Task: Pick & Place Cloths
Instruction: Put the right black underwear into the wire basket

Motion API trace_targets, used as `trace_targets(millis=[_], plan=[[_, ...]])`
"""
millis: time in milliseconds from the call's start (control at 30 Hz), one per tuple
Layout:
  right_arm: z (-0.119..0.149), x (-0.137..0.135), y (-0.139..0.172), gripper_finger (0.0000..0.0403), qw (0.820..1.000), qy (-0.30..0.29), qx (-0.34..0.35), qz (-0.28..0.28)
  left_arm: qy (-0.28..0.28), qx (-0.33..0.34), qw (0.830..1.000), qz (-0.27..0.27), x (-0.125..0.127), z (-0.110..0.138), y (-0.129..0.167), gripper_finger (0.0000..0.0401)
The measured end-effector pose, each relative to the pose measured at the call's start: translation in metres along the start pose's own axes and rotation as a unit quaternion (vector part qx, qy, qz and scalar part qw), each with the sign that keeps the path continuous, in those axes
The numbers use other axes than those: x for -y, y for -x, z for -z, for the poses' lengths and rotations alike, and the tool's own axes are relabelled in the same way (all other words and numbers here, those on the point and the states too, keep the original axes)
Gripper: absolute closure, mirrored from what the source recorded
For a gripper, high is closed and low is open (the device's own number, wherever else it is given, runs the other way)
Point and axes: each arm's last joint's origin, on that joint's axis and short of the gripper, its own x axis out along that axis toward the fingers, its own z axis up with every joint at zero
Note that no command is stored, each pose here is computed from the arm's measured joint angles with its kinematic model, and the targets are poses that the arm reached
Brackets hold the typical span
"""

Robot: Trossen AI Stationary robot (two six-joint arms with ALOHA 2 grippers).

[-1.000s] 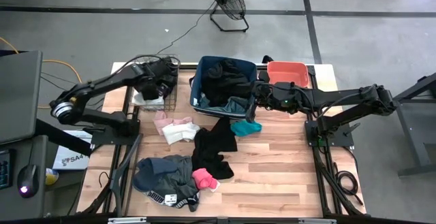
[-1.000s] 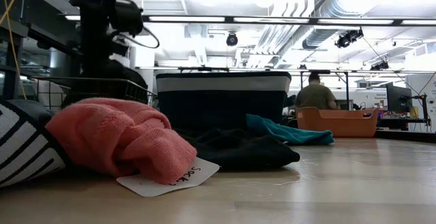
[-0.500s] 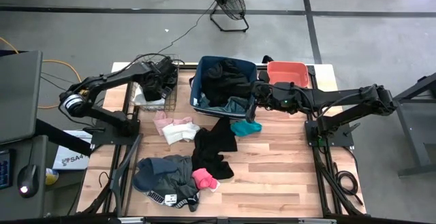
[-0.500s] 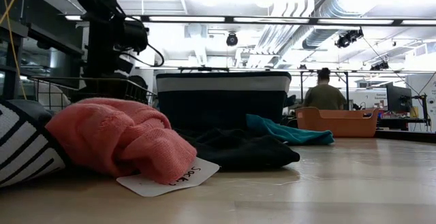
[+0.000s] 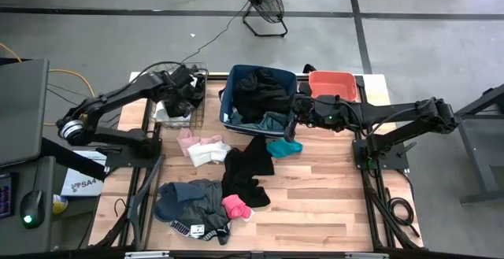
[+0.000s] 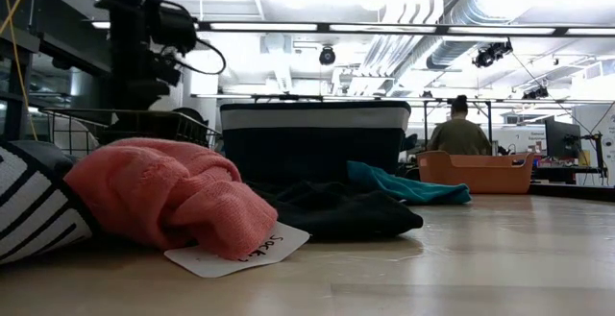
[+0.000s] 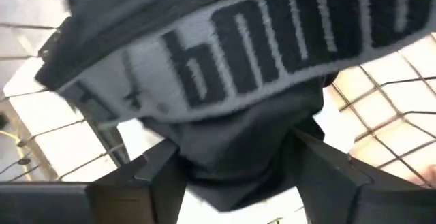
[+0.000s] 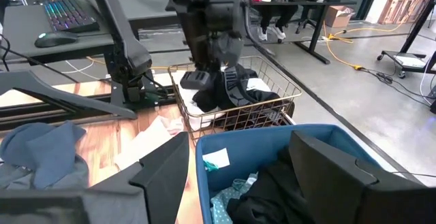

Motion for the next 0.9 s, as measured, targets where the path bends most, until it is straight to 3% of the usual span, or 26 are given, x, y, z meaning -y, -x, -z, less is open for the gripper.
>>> trace_targets(millis=[200,367,533,733,900], plan=[[0.0,0.0,0.0,0.0158,1.0,0.0,0.0,0.0,0.044,0.05,0.998,0.006,-0.007,0.007,0.018,0.0169],[0.0,0.0,0.0,0.0158,1.0,0.0,0.0,0.0,0.059,0.084,0.995,0.011,-0.011,0.01,0.028,0.0193],[0.0,0.0,0.0,0.0158,1.0,0.0,0.0,0.0,0.07,0.105,0.992,0.013,-0.012,0.01,0.032,0.0257],[0.0,0.0,0.0,0.0158,1.0,0.0,0.0,0.0,0.082,0.144,0.986,0.021,-0.011,0.002,0.033,0.0384],[0.0,0.0,0.0,0.0158,1.0,0.0,0.0,0.0,0.091,0.177,0.979,0.042,-0.009,-0.008,0.034,0.0393]])
